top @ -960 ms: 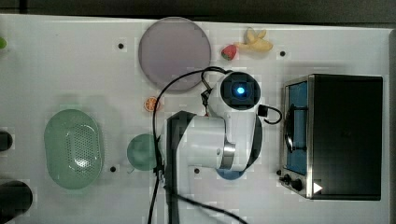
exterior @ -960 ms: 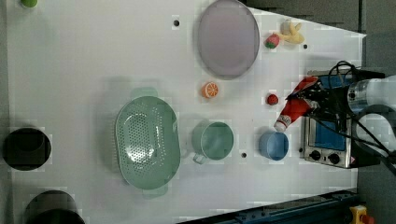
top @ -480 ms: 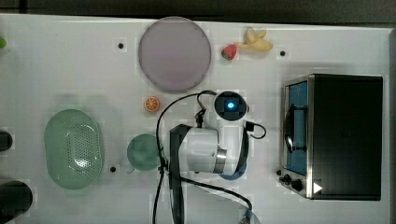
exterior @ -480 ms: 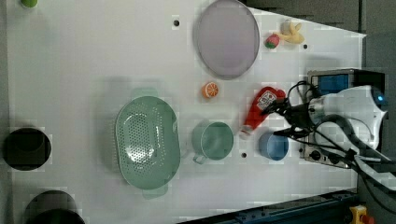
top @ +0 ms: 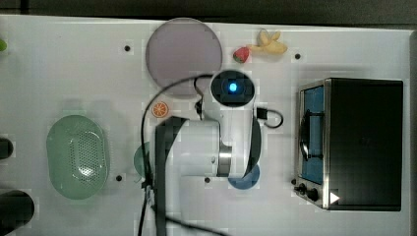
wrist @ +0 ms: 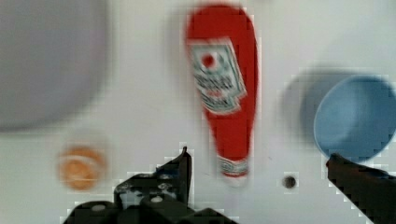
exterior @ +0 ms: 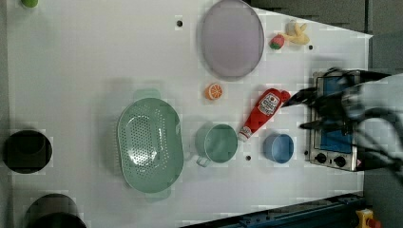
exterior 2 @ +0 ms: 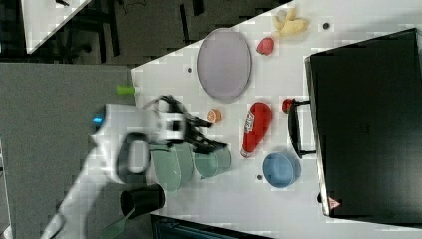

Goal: Pick ketchup from strainer and place it on the table

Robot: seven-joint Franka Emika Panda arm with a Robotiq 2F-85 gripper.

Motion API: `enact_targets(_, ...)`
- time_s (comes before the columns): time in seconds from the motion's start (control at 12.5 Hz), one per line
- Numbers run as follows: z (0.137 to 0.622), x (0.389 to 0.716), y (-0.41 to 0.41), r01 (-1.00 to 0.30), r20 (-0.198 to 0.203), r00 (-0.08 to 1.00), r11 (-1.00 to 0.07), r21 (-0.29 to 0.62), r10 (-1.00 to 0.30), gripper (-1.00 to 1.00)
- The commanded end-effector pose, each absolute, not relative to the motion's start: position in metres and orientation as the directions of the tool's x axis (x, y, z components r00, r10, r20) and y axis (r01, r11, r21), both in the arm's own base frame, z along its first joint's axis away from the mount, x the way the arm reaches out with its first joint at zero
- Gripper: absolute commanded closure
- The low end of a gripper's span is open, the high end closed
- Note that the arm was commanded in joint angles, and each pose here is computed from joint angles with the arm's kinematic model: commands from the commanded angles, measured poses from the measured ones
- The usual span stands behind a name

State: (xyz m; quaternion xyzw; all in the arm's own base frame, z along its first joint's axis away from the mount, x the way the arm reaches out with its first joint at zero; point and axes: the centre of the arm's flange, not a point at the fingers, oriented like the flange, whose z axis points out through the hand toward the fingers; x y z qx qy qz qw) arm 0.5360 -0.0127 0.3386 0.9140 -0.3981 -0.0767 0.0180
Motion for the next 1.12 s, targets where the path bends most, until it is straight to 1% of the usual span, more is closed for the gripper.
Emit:
enact_targets(0.08, 0.467, 0.563, -0.004, -0.725, 0.007, 0.688, -0.688, -0.031, -0.725, -1.0)
enact_targets(0.16, 0.492, 0.567, 0.001, -0.718, 0.019, 0.695, -0.695, -0.042, -0.719, -1.0)
enact_targets(0.4, 0.542, 0.565, 0.006, -0.713, -0.014, 0.702, -0.701, -0.008, -0.713, -1.0)
enact_targets(0.56, 0.561, 0.559, 0.002, -0.716, -0.05, 0.696, -0.697, 0.029, -0.717, -1.0)
enact_targets(0.64, 0.566, 0.558, 0.0, -0.718, -0.056, 0.693, -0.695, 0.034, -0.719, -1.0)
enact_targets(0.8, 0.569, 0.56, -0.007, -0.727, -0.043, 0.686, -0.687, 0.023, -0.727, -1.0)
enact_targets(1.12, 0.562, 0.561, -0.01, -0.73, -0.053, 0.681, -0.682, 0.031, -0.731, -1.0)
